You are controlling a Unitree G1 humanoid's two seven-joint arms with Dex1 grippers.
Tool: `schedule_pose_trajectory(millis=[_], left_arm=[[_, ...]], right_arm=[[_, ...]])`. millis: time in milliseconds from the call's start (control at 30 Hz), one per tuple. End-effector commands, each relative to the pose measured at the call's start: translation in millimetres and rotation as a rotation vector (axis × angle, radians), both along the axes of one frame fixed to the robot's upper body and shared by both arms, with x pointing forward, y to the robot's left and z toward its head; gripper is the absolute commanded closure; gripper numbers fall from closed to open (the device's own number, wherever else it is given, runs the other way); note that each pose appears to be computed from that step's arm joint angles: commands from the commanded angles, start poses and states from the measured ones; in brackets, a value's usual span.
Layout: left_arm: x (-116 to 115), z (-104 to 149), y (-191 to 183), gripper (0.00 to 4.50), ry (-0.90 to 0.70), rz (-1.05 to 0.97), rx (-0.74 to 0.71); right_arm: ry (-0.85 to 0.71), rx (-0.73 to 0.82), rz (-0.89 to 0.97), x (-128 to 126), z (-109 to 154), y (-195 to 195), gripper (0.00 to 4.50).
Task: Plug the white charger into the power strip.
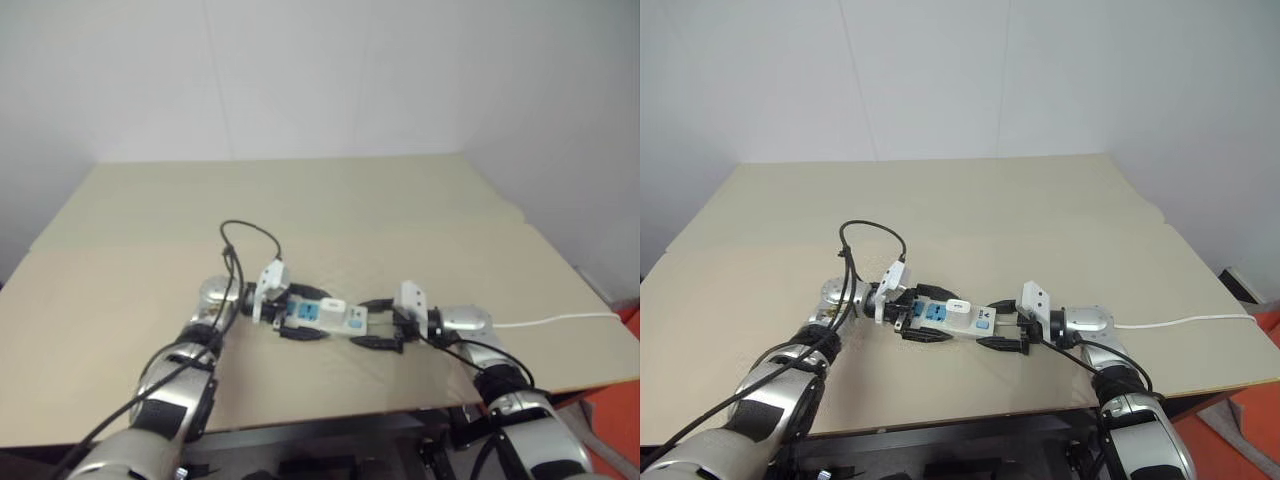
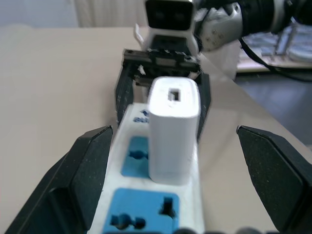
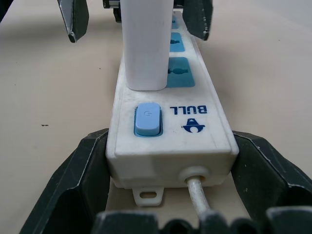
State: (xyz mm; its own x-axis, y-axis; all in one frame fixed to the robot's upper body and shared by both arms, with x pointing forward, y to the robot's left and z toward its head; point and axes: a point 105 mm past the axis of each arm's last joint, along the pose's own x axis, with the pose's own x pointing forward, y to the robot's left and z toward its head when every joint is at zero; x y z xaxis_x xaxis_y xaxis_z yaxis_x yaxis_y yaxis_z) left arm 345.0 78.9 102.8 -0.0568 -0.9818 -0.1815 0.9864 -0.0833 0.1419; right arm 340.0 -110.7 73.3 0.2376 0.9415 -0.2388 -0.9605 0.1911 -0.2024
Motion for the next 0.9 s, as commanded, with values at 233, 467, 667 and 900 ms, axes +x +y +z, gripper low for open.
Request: schedule_pose_trajectory(millis=[233, 467, 667, 900], left_arm=[[7.4, 57.1, 56.9, 0.0, -0.17, 0.081, -0.021], [-16.1, 75.0, 111.9, 0.0, -0.185, 0.16, -0.024], [-47.9, 77.5, 157.0, 0.0, -0.183, 0.227, 0.093], [-86.4, 93.7, 202.1, 0.0, -0.17, 0.332, 0.178]], right_arm=[[0.036, -0.04, -0.027, 0.2, -12.1, -2.8, 0.02], [-0.074, -0.055, -0.027, -2.8, 16.5, -28.3, 0.02], [-0.154, -0.167, -0.003, -25.8, 42.9, -75.9, 0.02], [-0.186, -0.287, -0.052, -49.2, 83.3, -132.0, 0.02]])
